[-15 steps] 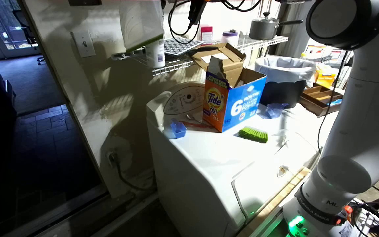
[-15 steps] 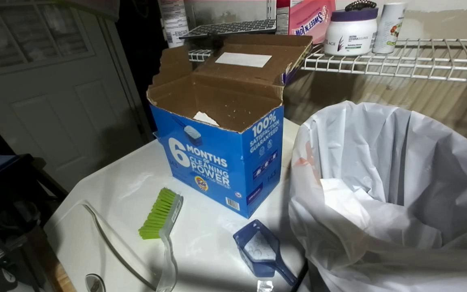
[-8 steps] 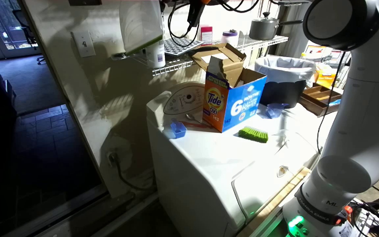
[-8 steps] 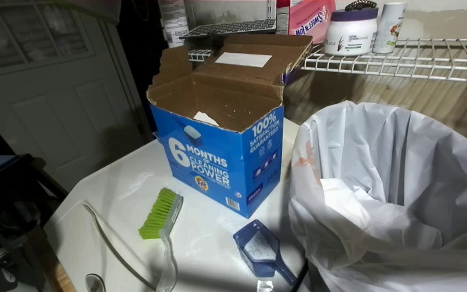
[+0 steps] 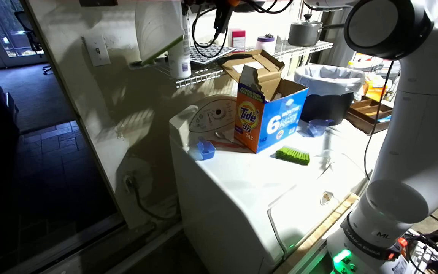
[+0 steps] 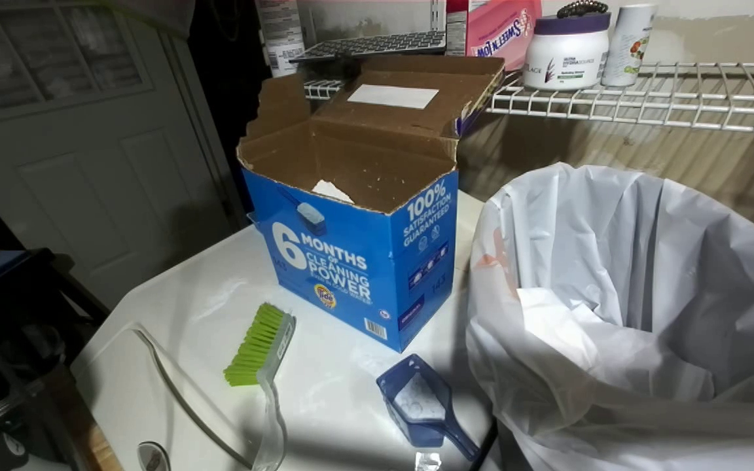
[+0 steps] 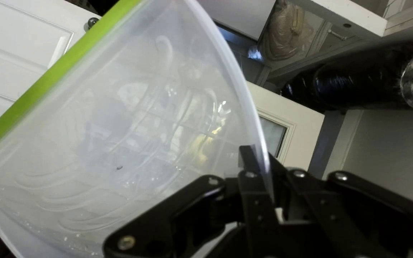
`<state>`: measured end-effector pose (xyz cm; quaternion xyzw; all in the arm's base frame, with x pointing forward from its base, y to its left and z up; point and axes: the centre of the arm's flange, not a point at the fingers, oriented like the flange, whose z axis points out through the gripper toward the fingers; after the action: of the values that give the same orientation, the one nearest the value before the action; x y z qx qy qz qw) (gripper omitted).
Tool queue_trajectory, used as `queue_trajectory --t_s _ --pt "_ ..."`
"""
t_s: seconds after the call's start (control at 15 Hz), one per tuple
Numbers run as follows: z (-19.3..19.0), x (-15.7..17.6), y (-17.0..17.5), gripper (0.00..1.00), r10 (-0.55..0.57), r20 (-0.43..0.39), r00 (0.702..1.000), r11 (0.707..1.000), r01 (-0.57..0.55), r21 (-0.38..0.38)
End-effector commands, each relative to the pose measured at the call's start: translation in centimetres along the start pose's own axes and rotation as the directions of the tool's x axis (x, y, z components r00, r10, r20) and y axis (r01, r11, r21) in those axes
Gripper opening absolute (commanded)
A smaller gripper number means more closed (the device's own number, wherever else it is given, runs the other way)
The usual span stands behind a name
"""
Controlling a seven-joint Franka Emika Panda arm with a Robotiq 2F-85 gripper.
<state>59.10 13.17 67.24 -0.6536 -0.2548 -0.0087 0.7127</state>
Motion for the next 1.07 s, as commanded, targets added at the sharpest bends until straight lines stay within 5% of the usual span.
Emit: queue_trajectory --t_s 0.0,1.0 --pt "-0.48 1.29 -0.44 0.02 0.026 -0.029 0.999 0.999 -0.024 0.045" --pt "-0.97 1.8 0.32 0.02 0.088 -0.06 0.994 0.994 -0.084 0.068"
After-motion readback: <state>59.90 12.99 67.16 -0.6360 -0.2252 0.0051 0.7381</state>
